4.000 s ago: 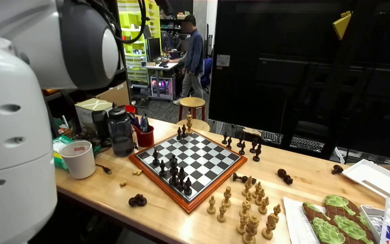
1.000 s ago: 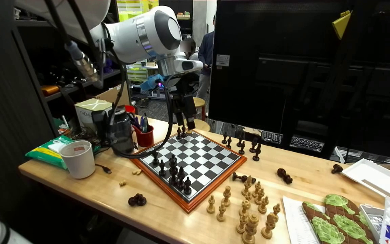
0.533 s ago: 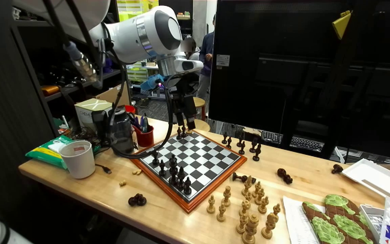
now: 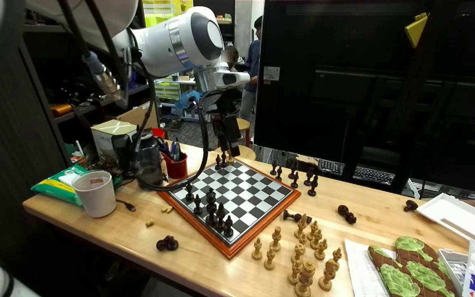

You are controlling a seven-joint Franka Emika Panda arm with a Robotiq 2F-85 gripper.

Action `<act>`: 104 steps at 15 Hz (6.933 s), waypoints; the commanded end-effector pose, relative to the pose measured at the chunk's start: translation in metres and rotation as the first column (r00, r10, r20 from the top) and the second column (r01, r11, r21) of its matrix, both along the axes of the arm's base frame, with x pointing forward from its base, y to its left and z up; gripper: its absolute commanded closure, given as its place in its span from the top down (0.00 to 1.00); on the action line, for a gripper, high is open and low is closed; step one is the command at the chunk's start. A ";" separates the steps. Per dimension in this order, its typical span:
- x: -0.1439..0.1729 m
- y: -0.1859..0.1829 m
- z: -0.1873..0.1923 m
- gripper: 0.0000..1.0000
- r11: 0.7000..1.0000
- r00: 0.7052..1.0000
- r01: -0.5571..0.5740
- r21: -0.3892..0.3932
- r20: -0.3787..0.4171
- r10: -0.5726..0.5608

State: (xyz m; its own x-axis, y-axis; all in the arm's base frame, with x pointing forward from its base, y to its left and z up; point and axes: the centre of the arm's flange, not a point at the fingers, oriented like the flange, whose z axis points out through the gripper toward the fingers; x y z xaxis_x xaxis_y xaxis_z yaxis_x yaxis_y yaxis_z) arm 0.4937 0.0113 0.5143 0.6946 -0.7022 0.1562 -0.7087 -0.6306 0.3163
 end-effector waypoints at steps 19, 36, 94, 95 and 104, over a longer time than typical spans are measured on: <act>0.031 -0.048 0.030 1.00 0.833 0.834 -0.516 0.200 -0.105 0.541; 0.033 -0.024 0.015 1.00 0.610 0.621 -0.717 0.336 -0.089 0.779; 0.117 -0.152 0.072 1.00 0.811 0.917 -0.325 0.486 -0.050 0.397; 0.118 -0.151 0.072 1.00 0.810 0.916 -0.327 0.486 -0.049 0.399; 0.115 -0.142 0.066 1.00 0.800 0.910 -0.341 0.494 -0.040 0.412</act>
State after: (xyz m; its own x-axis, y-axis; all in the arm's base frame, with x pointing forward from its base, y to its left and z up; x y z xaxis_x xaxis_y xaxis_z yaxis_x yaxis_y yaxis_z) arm 0.6127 -0.1396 0.5853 0.9026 -0.3583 -0.2387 -0.3680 -0.9298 0.0042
